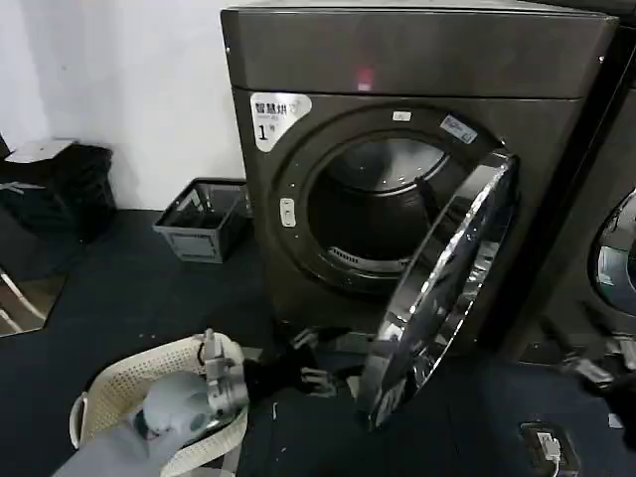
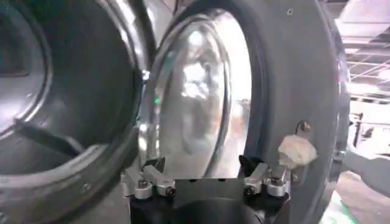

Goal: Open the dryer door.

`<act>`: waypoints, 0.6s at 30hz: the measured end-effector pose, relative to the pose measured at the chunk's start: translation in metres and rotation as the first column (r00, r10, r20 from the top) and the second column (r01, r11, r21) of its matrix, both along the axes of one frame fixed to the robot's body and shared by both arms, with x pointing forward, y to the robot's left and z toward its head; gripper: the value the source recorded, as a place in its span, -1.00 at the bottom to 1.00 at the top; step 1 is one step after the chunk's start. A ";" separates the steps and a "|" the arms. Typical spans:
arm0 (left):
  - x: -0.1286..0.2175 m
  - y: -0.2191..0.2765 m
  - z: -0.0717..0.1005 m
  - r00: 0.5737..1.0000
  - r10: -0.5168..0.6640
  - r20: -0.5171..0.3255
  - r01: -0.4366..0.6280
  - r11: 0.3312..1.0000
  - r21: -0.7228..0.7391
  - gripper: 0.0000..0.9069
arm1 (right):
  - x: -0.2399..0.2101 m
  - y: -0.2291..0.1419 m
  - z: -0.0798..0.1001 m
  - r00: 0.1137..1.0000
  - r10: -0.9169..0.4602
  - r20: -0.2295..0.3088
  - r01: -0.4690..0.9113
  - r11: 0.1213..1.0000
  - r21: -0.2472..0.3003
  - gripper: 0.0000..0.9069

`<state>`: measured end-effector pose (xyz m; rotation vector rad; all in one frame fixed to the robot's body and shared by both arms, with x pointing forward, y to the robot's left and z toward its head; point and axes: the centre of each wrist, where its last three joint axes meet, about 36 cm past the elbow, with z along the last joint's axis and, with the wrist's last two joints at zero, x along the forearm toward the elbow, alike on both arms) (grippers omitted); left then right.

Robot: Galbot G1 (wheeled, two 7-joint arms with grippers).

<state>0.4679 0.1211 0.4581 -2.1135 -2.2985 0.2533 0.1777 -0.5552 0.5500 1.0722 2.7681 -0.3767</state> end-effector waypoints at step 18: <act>0.017 -0.111 0.006 0.992 -0.115 0.047 0.116 0.993 -0.025 1.00 | -0.085 -0.041 0.052 0.940 -0.339 0.019 0.340 0.939 -0.057 1.00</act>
